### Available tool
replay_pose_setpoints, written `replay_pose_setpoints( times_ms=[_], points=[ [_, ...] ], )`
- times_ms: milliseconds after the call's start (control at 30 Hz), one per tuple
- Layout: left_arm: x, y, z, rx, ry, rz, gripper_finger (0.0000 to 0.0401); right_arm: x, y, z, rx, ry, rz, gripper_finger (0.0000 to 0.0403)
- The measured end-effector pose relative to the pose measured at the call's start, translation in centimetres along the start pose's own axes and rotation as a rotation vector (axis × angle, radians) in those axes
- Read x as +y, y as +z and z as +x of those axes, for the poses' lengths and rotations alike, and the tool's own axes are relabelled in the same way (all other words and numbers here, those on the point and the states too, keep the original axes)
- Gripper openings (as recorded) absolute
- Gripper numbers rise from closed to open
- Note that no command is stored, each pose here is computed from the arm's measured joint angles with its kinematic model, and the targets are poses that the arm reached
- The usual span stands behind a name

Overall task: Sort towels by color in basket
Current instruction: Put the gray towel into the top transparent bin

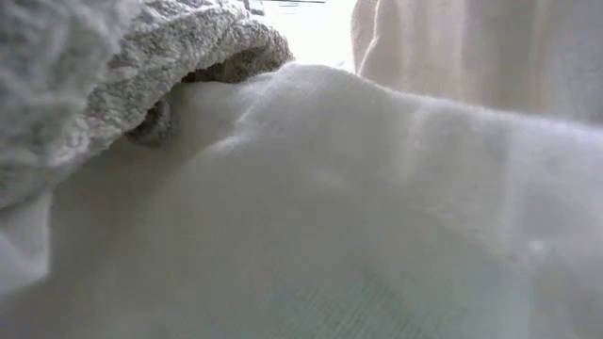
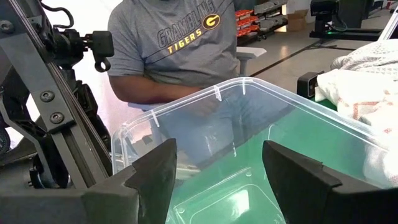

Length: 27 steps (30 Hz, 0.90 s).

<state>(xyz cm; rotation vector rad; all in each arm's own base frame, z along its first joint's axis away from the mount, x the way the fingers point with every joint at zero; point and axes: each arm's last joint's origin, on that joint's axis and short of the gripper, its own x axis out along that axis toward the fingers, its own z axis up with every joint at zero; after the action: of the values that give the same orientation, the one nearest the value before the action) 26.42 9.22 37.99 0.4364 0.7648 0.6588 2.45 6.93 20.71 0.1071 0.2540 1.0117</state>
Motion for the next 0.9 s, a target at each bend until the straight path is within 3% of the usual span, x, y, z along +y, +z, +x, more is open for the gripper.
replay_pose_setpoints(
  times_ms=[167,400,633,900],
  points=[
    [-1.0,1.0,2.8,-0.074,-0.048,-0.009,0.0025,0.0,0.0,0.0,0.0,0.0,0.0,0.0264],
    [-2.2,-1.0,5.3,0.128,-0.136,0.042,0.0025,0.0,0.0,0.0,0.001,0.0,-0.001,0.0264],
    [-2.9,-2.2,8.5,0.184,-0.345,-0.073,0.0025,0.0,0.0,0.0,0.002,-0.001,-0.001,0.0264],
    [-4.4,-3.7,13.3,0.28,-0.409,-0.184,0.0027,0.0,0.0,0.0,0.004,-0.001,-0.002,0.0264]
  ],
)
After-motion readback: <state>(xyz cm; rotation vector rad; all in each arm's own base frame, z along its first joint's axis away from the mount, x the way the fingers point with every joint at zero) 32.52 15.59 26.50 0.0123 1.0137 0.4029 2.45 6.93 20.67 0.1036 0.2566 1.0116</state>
